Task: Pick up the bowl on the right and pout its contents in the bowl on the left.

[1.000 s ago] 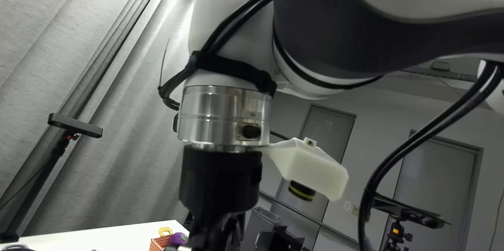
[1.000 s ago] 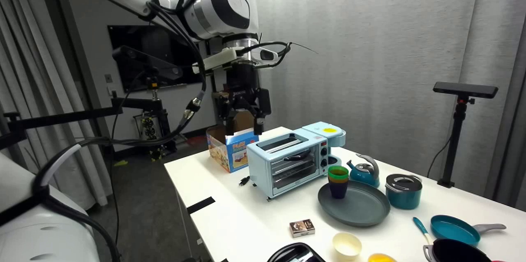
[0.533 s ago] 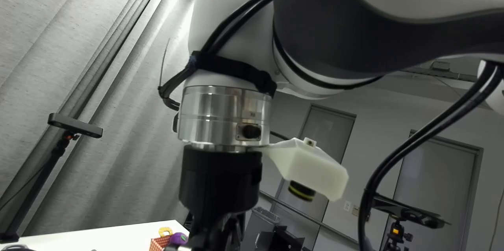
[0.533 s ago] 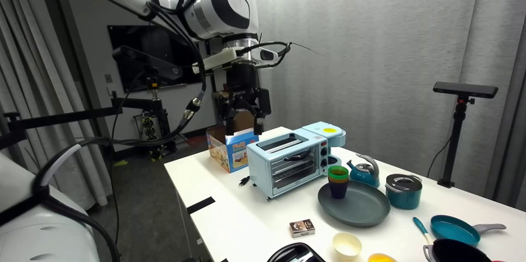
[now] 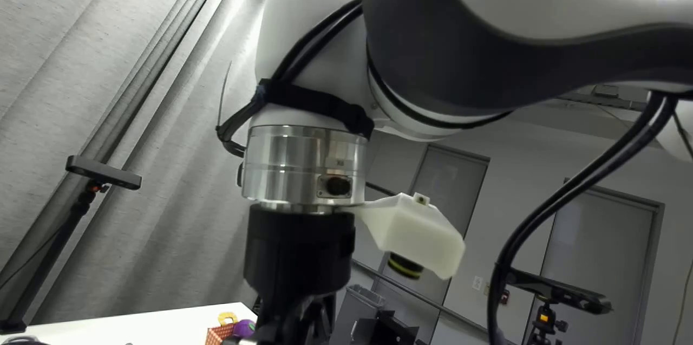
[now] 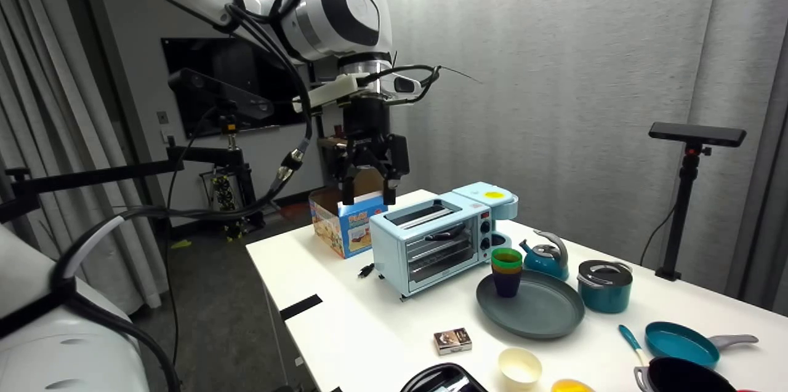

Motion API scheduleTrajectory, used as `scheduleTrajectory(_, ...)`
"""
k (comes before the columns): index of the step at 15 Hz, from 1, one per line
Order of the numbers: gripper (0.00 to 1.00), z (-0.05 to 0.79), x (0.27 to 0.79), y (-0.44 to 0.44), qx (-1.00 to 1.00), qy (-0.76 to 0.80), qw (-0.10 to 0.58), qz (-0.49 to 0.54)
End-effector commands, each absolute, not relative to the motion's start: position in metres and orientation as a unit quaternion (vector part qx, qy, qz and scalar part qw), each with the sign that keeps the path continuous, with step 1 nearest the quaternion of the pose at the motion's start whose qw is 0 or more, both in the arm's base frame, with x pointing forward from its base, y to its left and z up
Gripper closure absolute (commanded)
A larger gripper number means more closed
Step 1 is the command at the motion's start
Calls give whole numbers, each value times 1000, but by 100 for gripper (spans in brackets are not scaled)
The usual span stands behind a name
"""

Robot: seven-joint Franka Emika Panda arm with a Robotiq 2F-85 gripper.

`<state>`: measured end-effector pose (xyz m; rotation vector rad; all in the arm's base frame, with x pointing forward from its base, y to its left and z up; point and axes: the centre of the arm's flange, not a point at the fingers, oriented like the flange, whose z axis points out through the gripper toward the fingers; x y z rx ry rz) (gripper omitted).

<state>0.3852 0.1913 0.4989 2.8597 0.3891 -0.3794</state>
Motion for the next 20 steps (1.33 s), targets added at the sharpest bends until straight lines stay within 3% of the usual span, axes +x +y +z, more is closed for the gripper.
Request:
scheduleTrajectory(1, 0, 493, 405, 176, 982, 93, 115, -113)
scheduleTrajectory(10, 0, 459, 458, 82, 994, -11, 72, -85)
scheduleTrajectory(20, 0, 438, 466, 38, 992, -75, 50, -89)
